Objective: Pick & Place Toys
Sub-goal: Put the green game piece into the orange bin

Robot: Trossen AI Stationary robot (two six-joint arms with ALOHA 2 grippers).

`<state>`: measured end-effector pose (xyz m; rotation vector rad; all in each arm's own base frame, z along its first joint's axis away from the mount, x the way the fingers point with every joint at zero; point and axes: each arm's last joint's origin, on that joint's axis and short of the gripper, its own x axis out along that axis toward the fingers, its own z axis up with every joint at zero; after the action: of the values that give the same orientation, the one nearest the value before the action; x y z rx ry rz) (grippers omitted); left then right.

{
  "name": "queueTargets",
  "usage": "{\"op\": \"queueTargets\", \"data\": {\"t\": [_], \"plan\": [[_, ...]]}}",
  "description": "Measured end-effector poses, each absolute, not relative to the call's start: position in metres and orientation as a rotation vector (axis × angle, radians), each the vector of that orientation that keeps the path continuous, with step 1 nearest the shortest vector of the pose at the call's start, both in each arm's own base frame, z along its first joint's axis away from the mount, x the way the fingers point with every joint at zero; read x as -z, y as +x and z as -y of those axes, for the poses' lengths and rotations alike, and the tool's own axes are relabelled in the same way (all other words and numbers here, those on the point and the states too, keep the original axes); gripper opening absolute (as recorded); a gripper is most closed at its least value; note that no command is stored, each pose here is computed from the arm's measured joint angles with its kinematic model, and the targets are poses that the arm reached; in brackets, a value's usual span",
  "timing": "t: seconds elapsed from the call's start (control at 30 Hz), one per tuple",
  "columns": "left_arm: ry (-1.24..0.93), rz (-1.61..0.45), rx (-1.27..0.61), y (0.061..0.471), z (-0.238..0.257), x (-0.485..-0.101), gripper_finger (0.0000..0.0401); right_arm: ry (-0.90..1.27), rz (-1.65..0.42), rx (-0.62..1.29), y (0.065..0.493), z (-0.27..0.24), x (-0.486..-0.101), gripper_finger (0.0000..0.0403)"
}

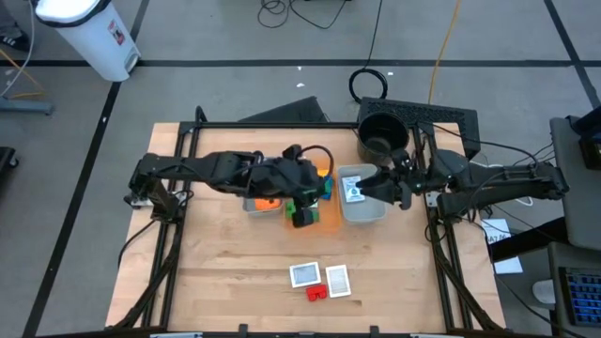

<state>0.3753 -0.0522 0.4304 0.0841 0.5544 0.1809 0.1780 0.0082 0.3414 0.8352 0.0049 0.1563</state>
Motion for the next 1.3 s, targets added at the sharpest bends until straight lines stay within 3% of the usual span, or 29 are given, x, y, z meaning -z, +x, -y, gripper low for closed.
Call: {"op": "queueTargets", "data": {"t": [0.2,0.43,0.67,0.97,1.3], "plan": [[0.18,-0.402,-0.162,0.383,0.053,-0.444,0.013,1.014,0.237,-0.326,0.178,-0.007,-0.319,0.0212],[0.229,-0.278,-0.155,0.397,0.056,-0.45,0.0138,1.216,0.385,-0.36,0.179,-0.003,-0.282,0.0214],[0.235,-0.272,-0.113,0.409,0.054,-0.44,0.0139,1.217,0.491,-0.451,0.19,-0.004,-0.281,0.0234],[0.216,-0.247,-0.073,0.42,0.049,-0.435,0.014,1.253,0.482,-0.496,0.199,-0.004,-0.274,0.0243],[0.185,-0.24,-0.04,0.425,0.037,-0.432,0.014,1.213,0.5,-0.591,0.204,-0.006,-0.296,0.0242]]}}
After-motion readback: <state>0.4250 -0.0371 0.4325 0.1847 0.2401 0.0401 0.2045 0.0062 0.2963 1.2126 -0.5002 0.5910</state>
